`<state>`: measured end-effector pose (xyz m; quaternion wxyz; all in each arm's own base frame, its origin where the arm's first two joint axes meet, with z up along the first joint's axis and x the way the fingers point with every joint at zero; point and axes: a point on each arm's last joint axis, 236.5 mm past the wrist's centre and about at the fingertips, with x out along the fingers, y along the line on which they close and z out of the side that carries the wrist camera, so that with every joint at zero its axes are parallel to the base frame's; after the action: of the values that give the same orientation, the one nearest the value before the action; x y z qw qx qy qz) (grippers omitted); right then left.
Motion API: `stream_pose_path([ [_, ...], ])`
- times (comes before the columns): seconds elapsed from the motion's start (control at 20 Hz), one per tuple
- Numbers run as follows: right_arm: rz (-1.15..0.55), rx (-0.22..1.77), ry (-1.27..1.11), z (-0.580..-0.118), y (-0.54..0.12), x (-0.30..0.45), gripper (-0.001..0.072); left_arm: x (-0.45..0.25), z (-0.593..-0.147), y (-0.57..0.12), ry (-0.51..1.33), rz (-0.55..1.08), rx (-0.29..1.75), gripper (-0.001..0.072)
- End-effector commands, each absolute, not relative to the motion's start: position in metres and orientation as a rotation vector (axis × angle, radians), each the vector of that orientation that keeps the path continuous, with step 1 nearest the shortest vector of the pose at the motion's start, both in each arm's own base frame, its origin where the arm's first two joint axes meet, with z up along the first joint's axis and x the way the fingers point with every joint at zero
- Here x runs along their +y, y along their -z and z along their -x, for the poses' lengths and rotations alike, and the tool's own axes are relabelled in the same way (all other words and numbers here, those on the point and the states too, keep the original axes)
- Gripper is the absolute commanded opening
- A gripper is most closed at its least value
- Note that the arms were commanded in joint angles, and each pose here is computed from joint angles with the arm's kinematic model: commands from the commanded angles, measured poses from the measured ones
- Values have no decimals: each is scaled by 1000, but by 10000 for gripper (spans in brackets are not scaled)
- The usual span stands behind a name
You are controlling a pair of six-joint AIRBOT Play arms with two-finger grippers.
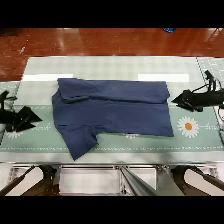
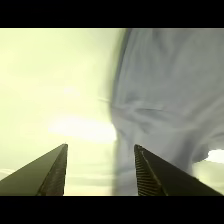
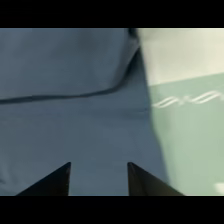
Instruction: Fold the shirts.
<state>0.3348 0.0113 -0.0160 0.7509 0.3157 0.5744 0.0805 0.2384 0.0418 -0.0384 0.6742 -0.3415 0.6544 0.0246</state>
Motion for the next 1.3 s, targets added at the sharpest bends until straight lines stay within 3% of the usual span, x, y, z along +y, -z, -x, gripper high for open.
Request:
stream_pose_path([
  [0.0, -765, 1187, -245, -321, 13, 36, 416, 34, -219, 56, -121, 1038, 1356, 508],
  [0.45, -776, 1190, -261, -320, 10, 40, 416, -14, -203, 87, 27, 957, 1573, 508],
  [0.75, -812, 1167, -206, -328, 11, 32, 416, -59, -225, 99, 129, 924, 1577, 508],
  [1.0, -942, 1095, -17, -320, -10, -55, 415, -98, -207, 114, 252, 793, 1704, 506],
  [1.05, -951, 1147, 33, -299, -1, -71, 415, -101, -206, 116, 258, 786, 1716, 467],
  [1.1, -951, 1242, 93, -270, 14, -81, 415, -100, -206, 116, 256, 787, 1717, 193],
  [1.15, -954, 1358, 139, -237, 32, -82, 415, -99, -206, 116, 256, 789, 1712, 25],
  [1.25, -1003, 1482, 184, -204, 59, -59, 415, -99, -207, 114, 259, 791, 1713, 18],
])
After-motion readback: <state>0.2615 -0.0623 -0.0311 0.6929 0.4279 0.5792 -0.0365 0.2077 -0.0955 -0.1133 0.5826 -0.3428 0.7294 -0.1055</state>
